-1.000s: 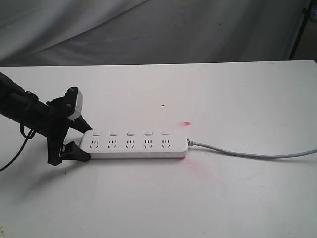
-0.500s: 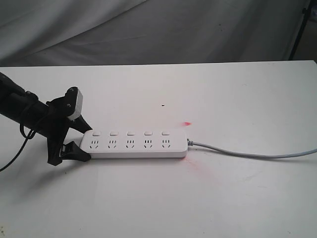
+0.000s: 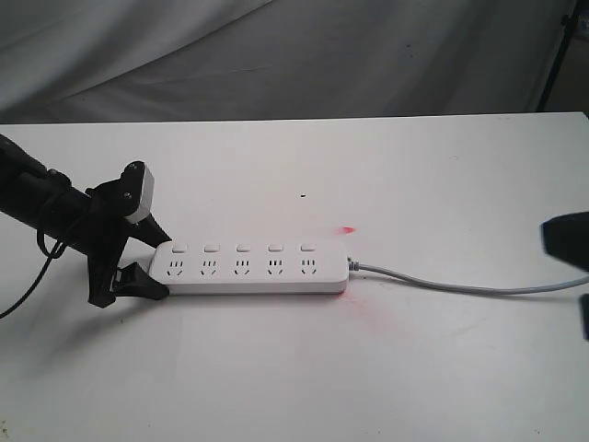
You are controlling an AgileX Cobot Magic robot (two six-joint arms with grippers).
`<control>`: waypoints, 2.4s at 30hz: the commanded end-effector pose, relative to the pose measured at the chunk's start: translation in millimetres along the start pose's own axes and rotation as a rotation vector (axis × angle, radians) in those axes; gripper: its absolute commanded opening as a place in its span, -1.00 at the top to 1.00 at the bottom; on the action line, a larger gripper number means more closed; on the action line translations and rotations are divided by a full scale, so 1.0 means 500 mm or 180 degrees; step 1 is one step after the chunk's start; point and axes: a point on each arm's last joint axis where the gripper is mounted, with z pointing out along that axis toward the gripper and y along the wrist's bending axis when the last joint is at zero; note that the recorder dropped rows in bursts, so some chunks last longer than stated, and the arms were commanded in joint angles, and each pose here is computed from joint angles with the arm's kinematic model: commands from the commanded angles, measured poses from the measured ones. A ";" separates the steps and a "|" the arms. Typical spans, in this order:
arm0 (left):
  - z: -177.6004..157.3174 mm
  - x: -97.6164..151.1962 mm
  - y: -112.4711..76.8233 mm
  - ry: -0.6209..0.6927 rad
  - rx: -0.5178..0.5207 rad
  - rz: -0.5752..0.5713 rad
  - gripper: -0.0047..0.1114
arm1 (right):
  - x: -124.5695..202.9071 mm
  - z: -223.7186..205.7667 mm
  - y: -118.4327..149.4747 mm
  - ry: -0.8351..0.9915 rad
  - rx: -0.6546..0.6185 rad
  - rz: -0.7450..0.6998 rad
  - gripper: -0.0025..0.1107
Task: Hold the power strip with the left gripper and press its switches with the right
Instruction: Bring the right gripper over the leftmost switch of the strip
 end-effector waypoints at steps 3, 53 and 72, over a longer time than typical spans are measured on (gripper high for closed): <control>0.002 -0.004 0.003 -0.0014 -0.0026 0.0003 -0.20 | -0.025 0.085 0.056 0.0443 -0.0482 -0.0225 0.96; 0.002 -0.004 0.003 -0.0014 -0.0026 0.0003 -0.20 | -0.203 0.715 0.138 0.0544 -0.1765 -0.2265 0.96; 0.002 -0.004 0.003 -0.0014 -0.0026 0.0003 -0.20 | -0.212 0.733 0.150 0.0168 -0.1683 -0.2240 0.43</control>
